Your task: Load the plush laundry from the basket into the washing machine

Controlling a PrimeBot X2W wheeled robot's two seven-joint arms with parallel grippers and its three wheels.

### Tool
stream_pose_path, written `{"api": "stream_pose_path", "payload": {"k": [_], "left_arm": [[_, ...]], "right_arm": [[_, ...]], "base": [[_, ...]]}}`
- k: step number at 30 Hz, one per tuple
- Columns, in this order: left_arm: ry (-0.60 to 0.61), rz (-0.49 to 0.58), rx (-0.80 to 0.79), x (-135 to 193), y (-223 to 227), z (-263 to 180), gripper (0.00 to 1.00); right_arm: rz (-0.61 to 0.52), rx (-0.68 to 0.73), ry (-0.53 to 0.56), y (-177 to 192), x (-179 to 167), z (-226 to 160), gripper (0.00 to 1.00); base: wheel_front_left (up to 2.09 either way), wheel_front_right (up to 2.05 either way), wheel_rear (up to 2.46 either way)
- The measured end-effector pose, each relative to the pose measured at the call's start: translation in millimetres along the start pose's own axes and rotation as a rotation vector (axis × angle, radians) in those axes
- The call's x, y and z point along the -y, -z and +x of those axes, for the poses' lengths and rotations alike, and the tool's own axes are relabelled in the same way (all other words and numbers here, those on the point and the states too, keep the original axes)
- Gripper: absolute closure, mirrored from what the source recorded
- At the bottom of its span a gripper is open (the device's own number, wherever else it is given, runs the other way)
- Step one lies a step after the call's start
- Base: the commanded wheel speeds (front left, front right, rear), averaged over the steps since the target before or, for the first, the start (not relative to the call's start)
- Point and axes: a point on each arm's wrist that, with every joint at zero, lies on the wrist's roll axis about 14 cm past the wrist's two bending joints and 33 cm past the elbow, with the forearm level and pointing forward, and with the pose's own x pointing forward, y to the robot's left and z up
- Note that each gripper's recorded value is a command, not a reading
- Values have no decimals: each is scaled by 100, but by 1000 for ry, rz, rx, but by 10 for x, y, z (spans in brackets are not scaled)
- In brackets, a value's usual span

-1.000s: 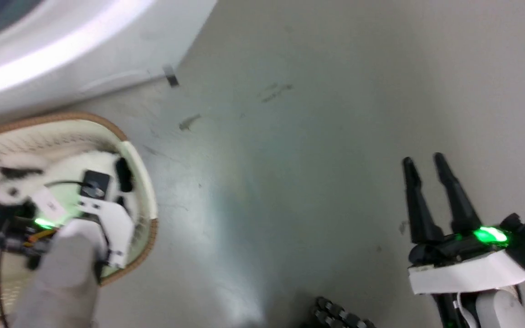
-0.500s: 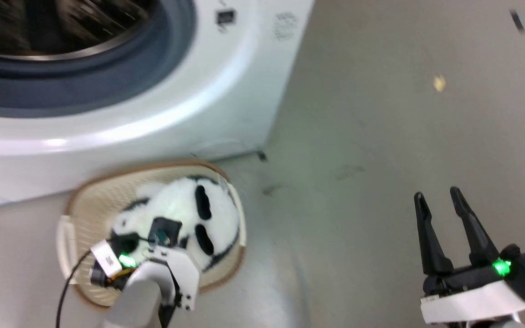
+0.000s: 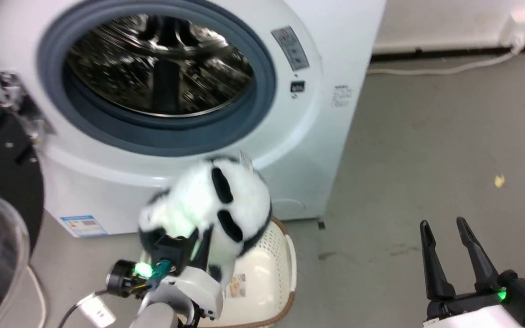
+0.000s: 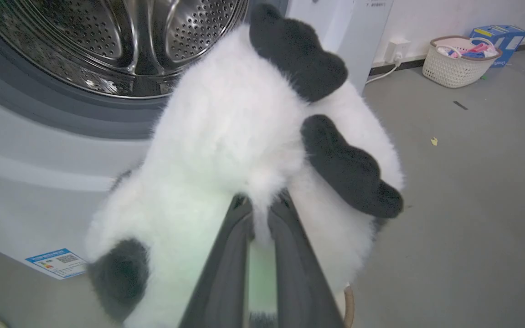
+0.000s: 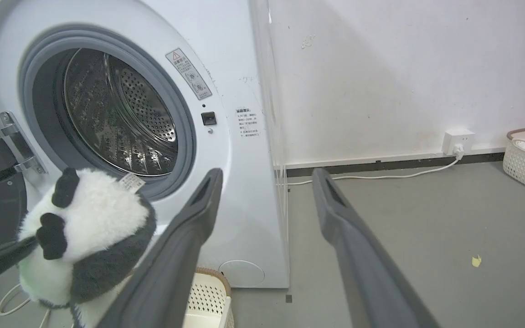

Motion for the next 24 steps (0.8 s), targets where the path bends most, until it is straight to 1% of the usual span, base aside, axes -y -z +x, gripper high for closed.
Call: {"api": "stream_pose_path", "payload": {"k": [3,7,11,17,21,24], "left_arm": [[-19,28,135,-56,-392,-131,100],[-48,58,263,-183,-782,-181,100],[-63,77,315,-315,-939,-89,100],[-47,134,356,-574,-1164,382,100],[-31,171,338,-782,-1232,845,100],[-21,185,294,-915,-1156,1208,100]], "right_arm": [[6,15,-16,-43,-47,-2,0],[6,10,-22,-23,-67,29,0],[5,-25,-21,93,-68,71,0],[0,-46,-38,219,-111,333,0],[11,-71,-33,371,-86,530,0],[28,-111,-27,550,-70,612,0]], "base": [[0,0,0],[0,0,0],[0,0,0],[0,0,0],[0,0,0],[0,0,0]]}}
